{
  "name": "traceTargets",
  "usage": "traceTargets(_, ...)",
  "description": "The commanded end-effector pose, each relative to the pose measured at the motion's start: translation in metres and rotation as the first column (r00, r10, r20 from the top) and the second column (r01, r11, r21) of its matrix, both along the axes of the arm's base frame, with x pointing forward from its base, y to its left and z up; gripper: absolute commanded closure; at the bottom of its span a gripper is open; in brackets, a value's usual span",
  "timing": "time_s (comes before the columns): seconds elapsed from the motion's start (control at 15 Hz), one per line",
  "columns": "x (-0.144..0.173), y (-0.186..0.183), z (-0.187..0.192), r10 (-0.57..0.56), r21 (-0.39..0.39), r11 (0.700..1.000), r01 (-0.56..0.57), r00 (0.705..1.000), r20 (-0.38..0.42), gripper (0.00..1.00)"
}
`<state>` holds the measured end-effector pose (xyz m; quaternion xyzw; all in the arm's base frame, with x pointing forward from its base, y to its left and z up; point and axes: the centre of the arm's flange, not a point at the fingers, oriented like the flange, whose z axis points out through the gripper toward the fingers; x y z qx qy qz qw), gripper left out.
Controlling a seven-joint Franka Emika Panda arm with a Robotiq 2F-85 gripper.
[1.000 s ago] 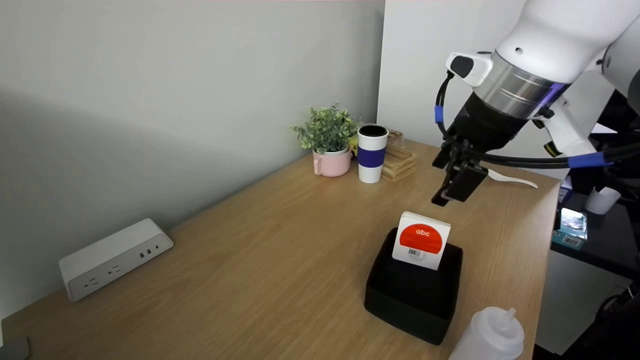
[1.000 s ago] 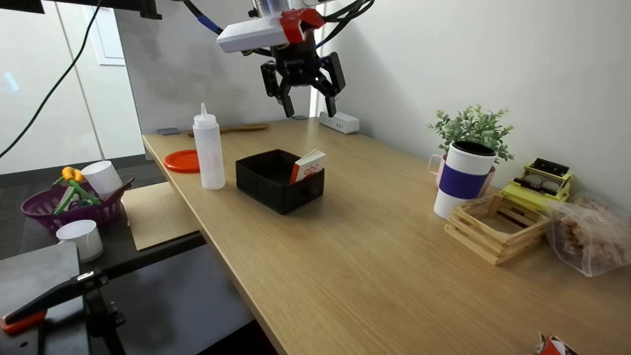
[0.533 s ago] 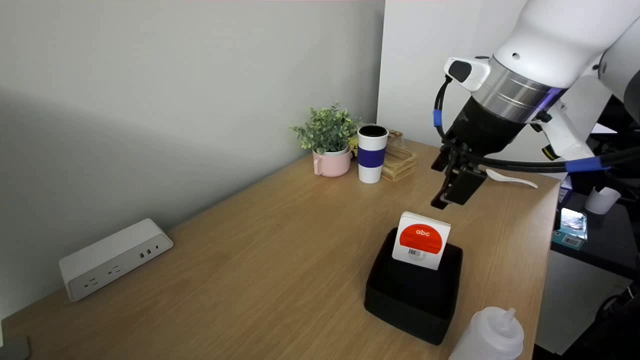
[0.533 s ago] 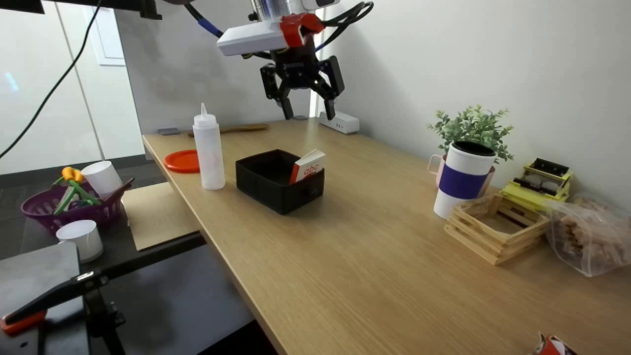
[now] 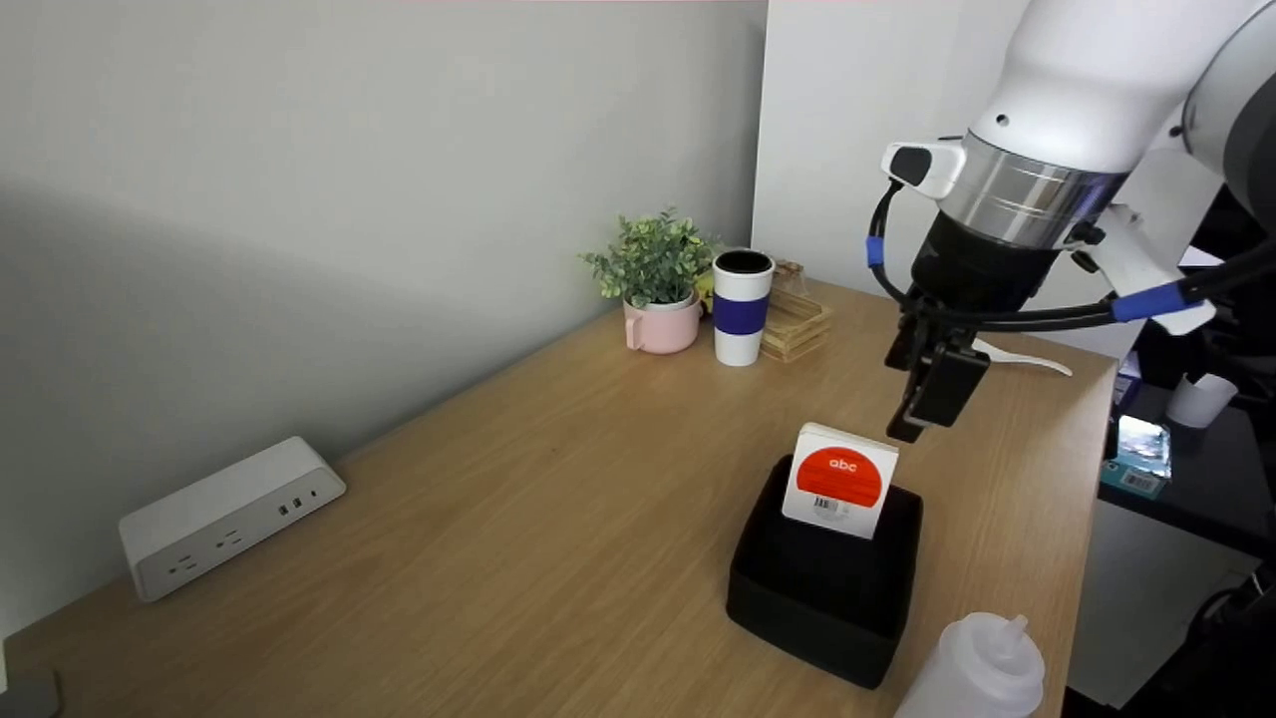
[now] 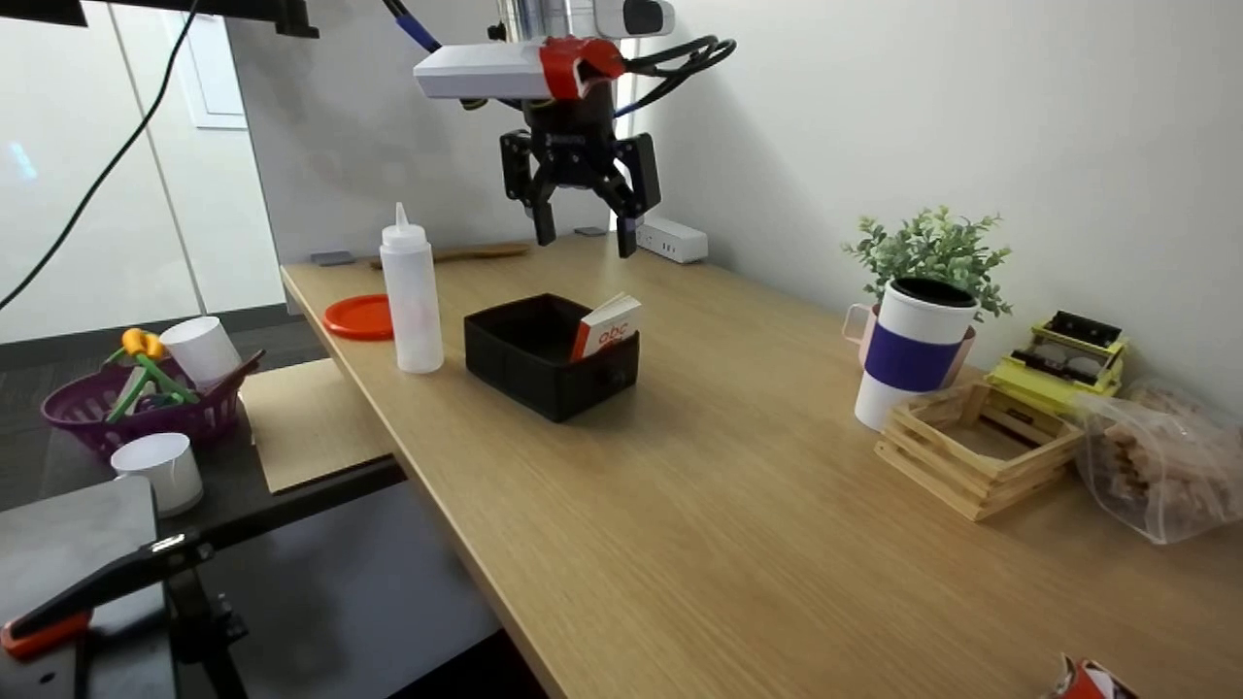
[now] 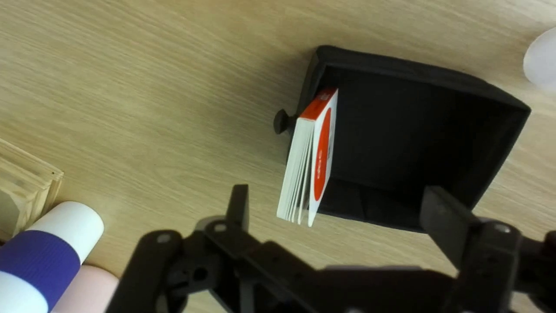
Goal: Remove the white and orange book from the black box and put it on the table
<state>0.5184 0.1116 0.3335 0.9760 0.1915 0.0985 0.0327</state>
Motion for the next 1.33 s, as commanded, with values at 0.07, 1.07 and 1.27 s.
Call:
traceTargets(0.07,0.007,-0.006,0.006,0.067,0.01,0.998,-0.067,0.993,-0.097,0.0)
traceTargets(1.07,0.034,-0.023,-0.016,0.16,0.047,0.987,-0.156,0.98,-0.115,0.0)
traceTargets(1.27,0.052,-0.024,-0.021,0.202,0.095,0.977,-0.191,0.972,-0.116,0.0)
